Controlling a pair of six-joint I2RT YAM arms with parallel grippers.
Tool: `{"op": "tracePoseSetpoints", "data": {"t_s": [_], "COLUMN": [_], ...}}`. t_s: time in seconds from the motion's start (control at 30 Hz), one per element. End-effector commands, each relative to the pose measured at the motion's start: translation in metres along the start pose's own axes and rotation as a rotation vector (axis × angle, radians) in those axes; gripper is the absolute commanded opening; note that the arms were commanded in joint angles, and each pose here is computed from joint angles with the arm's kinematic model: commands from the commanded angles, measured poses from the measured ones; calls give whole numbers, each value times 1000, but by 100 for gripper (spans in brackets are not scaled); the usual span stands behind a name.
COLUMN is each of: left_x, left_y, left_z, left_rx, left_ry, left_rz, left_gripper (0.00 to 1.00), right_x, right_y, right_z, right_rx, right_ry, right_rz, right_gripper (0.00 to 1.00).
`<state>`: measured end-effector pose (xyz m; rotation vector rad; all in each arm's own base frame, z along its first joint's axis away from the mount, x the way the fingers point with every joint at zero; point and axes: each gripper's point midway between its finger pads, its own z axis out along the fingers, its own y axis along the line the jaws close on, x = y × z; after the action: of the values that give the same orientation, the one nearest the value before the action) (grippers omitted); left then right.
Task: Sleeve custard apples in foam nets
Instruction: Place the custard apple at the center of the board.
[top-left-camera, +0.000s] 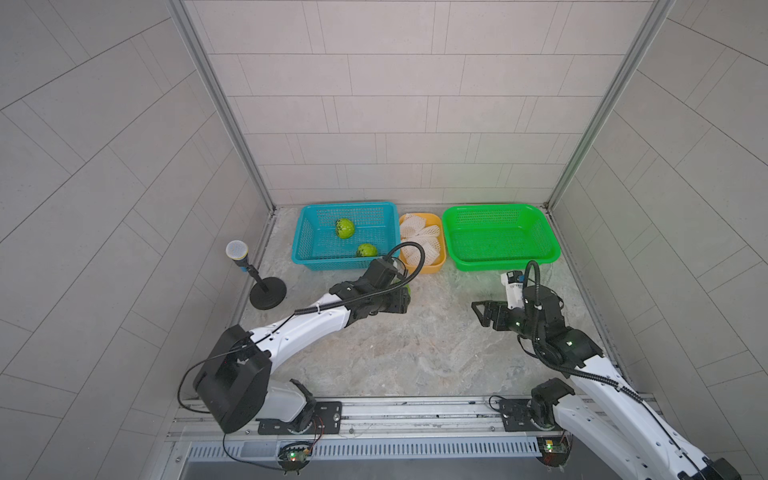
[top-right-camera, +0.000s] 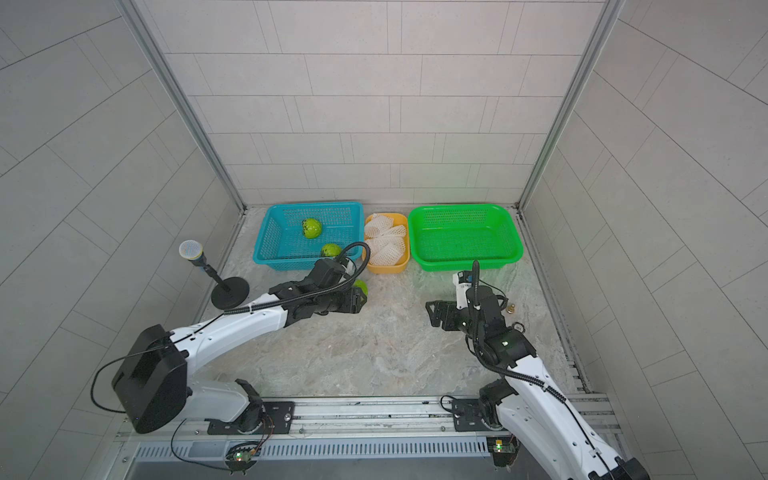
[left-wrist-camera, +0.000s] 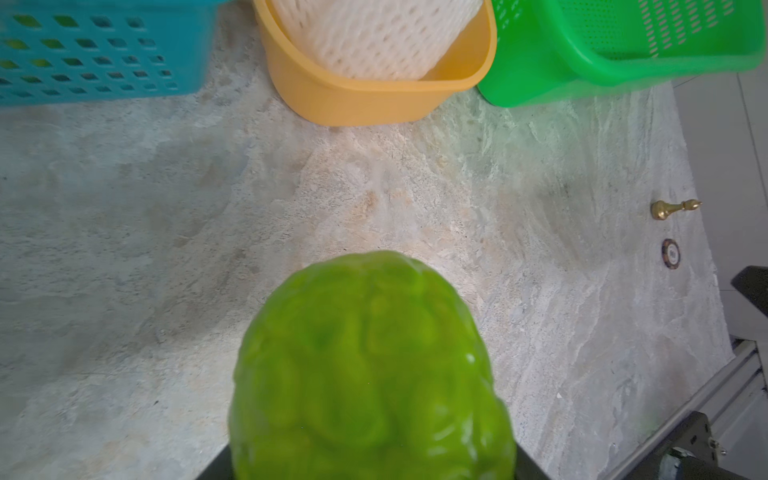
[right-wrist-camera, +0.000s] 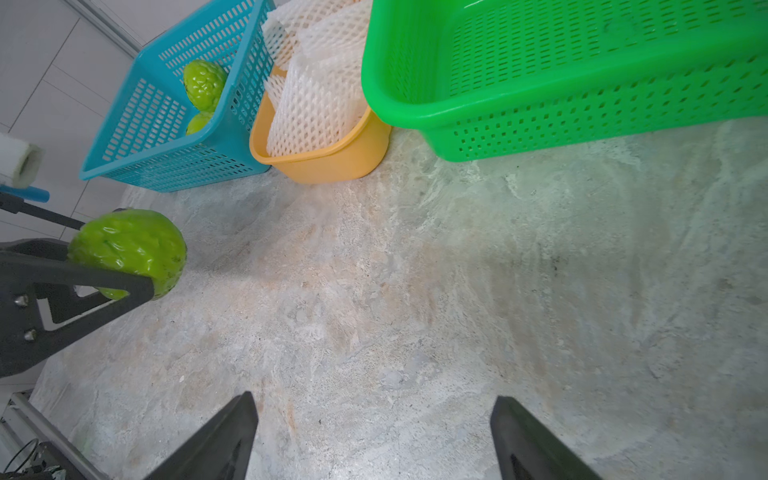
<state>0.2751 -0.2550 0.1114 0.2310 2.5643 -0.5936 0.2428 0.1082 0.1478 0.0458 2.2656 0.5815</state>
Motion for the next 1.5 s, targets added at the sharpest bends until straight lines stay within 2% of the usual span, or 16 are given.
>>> {"op": "tracePoseSetpoints", "data": {"t_s": [0.0,0.3,0.7,0.97,1.17,1.47], "left_x": [6,31,52,59,57,39], "left_y": [-3,-20,-23,-17,-22,-38], "left_z": [19,58,74,75,73,47], "left_rx": [-25,-45,-123,-202,-196,-133], "left_ry": [17,111,182,210,199,122], "left_rz": [25,101,204,271,277,271], "left_gripper": [68,68,68,74,86,89], "right_x": [5,8,11,11,11,9], "right_y": [-10,-17,-23,-25,-25,-26], "right_z": [1,3,2,1,1,-1], "right_rx": [50,76,101,112,112,124], "right_ry": [-2,-1,-8,-12,-11,-17], "right_rz": [3,0,4,14,13,12], "right_gripper": [92,92,92,92,93,92]}}
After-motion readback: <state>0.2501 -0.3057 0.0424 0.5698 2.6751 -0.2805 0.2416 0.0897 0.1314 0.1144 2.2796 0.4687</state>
